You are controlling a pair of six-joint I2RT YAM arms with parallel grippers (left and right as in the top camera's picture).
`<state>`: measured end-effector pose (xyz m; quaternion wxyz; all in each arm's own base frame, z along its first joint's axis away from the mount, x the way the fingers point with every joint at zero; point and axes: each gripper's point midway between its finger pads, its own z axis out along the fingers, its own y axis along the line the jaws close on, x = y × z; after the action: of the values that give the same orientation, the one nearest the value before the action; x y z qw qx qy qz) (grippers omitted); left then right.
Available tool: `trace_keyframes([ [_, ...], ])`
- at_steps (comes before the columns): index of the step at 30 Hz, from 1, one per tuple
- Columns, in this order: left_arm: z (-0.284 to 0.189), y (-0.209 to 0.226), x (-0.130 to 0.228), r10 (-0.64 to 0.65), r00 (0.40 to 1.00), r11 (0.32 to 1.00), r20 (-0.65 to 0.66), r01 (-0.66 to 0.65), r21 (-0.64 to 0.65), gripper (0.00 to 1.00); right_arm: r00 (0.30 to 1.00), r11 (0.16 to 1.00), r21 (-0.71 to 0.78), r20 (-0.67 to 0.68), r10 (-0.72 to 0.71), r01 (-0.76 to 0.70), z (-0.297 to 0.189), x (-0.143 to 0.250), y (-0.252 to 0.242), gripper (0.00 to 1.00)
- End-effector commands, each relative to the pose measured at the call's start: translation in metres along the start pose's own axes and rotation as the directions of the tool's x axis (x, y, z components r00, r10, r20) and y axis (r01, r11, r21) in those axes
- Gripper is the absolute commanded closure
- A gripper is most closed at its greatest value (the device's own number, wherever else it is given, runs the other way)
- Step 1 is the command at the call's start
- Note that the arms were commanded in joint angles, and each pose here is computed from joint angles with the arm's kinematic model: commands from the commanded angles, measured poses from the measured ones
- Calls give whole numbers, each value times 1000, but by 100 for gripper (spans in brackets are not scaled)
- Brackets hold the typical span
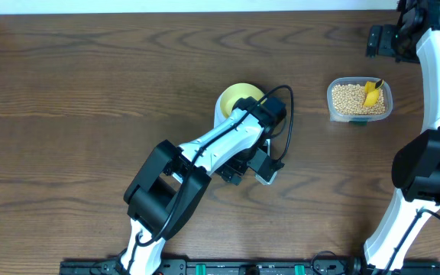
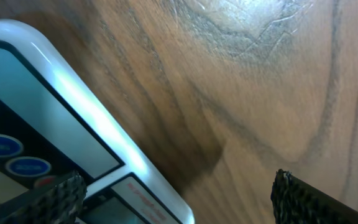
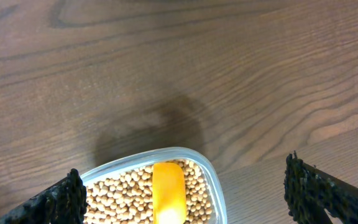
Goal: Scoop item into bowl and weigh 50g on scale
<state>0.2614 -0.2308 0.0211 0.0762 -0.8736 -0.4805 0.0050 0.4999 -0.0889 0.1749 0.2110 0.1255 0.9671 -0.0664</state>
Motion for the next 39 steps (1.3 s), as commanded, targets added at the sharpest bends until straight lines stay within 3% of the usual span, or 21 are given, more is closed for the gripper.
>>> trace_keyframes([
  [1, 9, 1, 0, 72, 997, 997, -5, -72, 16, 2, 1000, 1000, 12, 17, -3, 3, -4, -5, -4, 1],
  [26, 17, 15, 8, 46, 999, 999, 1, -46, -20, 2, 1000, 1000, 12, 17, -3, 3, -4, -5, -4, 1],
  [39, 16, 0, 11, 45, 999, 998, -9, -44, 41, 0, 1000, 1000, 12, 17, -3, 3, -4, -5, -4, 1],
])
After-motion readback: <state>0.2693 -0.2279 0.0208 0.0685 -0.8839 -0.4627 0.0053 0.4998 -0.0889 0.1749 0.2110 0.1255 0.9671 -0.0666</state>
